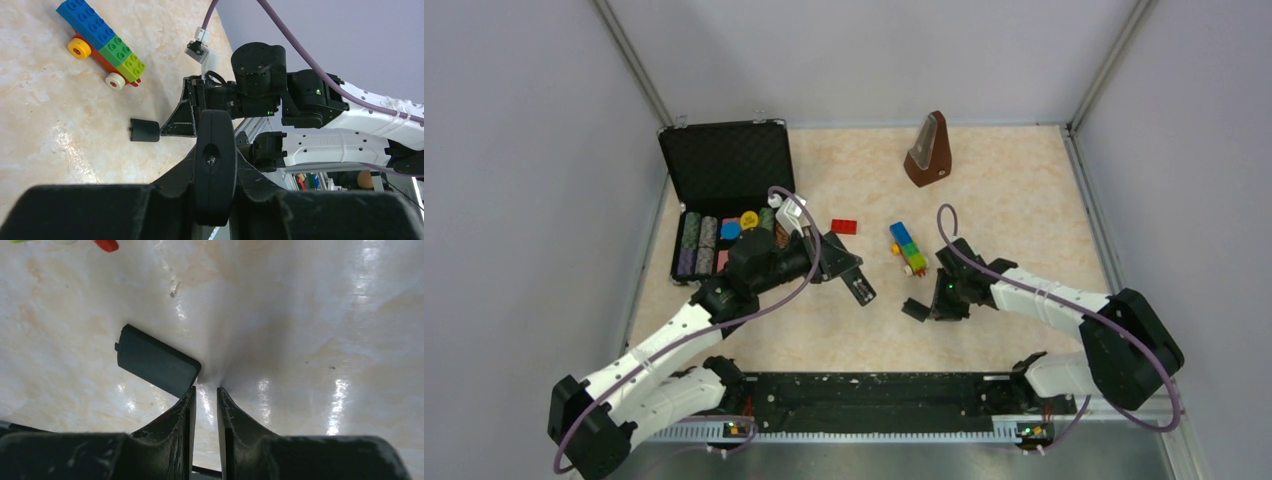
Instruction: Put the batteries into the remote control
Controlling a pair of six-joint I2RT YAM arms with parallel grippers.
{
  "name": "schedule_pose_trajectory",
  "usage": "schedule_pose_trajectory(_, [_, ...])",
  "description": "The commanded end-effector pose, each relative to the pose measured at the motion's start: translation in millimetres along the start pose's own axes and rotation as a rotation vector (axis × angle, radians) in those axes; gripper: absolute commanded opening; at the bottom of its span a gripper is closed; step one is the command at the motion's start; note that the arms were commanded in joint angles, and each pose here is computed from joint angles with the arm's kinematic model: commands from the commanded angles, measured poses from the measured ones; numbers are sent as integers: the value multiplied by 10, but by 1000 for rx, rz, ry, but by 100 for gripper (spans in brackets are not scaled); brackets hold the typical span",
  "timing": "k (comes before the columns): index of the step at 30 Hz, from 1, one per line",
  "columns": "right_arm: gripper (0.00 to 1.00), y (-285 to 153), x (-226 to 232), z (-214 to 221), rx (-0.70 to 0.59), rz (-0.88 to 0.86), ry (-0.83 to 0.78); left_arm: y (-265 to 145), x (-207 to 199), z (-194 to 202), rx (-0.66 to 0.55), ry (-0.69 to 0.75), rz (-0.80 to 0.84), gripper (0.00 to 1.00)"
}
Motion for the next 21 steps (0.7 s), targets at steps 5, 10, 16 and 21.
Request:
schedule_pose_trajectory(5, [29, -280, 331, -302, -92, -115, -134, -47, -120, -151, -45, 14, 22, 0])
schedule_pose_trajectory(10, [67, -431, 585, -364, -181, -155, -375, -166, -91, -292, -95, 48, -51, 0])
schedule_pose_trajectory(16, [78, -228, 563, -310, -115, -29, -582, -510, -43, -658, -297, 84, -224, 0])
schedule_pose_trajectory(21, [79, -116, 551, -216, 5, 12, -771, -967, 107, -943, -550, 40, -411, 0])
Point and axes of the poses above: each gripper's point midway between its finger pads, its own y axis out along the fingers, its own x axis along the line the jaws close on, z = x × y, the point moved 2 cm from there along -y, back along the fingers, and after that the axes turned 11 degrees about -y, right-handed, at the moved point
